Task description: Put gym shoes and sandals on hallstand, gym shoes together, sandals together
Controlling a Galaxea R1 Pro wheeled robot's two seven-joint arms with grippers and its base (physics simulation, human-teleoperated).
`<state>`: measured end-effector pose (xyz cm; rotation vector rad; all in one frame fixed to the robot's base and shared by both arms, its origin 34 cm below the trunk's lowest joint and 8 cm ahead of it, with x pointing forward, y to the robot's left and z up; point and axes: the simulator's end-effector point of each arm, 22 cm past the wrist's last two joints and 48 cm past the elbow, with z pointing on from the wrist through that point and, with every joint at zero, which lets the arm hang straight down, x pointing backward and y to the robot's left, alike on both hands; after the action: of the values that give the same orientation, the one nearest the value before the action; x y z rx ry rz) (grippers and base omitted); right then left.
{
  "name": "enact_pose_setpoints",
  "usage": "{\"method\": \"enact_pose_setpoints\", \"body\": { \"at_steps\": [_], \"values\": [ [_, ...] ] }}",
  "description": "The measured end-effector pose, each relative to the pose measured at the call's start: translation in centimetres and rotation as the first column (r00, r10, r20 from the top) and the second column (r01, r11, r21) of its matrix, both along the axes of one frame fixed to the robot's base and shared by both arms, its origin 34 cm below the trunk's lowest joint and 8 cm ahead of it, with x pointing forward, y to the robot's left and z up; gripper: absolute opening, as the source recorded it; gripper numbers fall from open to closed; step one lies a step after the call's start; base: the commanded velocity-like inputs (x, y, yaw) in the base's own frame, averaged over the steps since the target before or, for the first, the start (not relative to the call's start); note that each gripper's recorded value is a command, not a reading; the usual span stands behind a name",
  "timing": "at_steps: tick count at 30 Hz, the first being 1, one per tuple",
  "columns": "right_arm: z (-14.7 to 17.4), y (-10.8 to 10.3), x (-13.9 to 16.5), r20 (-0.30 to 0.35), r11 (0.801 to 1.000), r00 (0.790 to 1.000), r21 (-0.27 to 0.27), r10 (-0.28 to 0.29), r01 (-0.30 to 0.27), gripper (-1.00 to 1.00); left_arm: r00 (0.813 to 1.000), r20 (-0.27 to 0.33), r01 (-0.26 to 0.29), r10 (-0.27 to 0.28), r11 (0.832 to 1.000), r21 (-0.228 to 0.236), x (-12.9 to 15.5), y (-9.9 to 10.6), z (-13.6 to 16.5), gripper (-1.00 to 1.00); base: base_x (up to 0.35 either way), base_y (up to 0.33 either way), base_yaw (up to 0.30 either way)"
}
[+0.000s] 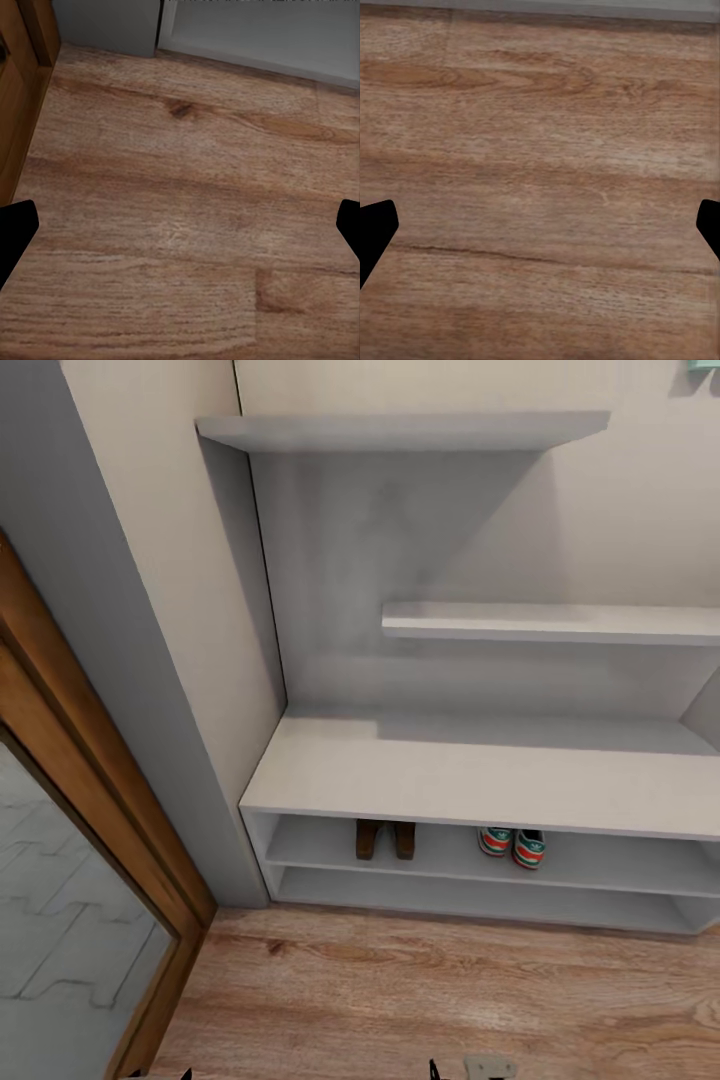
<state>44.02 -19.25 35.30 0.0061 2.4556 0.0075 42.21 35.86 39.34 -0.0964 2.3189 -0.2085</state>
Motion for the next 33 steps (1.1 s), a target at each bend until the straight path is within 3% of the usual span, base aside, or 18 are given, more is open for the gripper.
{"method": "enact_pose_setpoints", "body": {
  "at_steps": [33],
  "values": [
    [-0.01, -0.14, 0.00, 0.000, 1.000, 1.000, -0.002, 0.000, 0.000, 1.00, 1.000, -0.002, 0.000, 0.000, 1.000, -0.004, -0.11, -0.24, -0.07, 1.00, 0.000, 0.000, 0.000]
  ]
}}
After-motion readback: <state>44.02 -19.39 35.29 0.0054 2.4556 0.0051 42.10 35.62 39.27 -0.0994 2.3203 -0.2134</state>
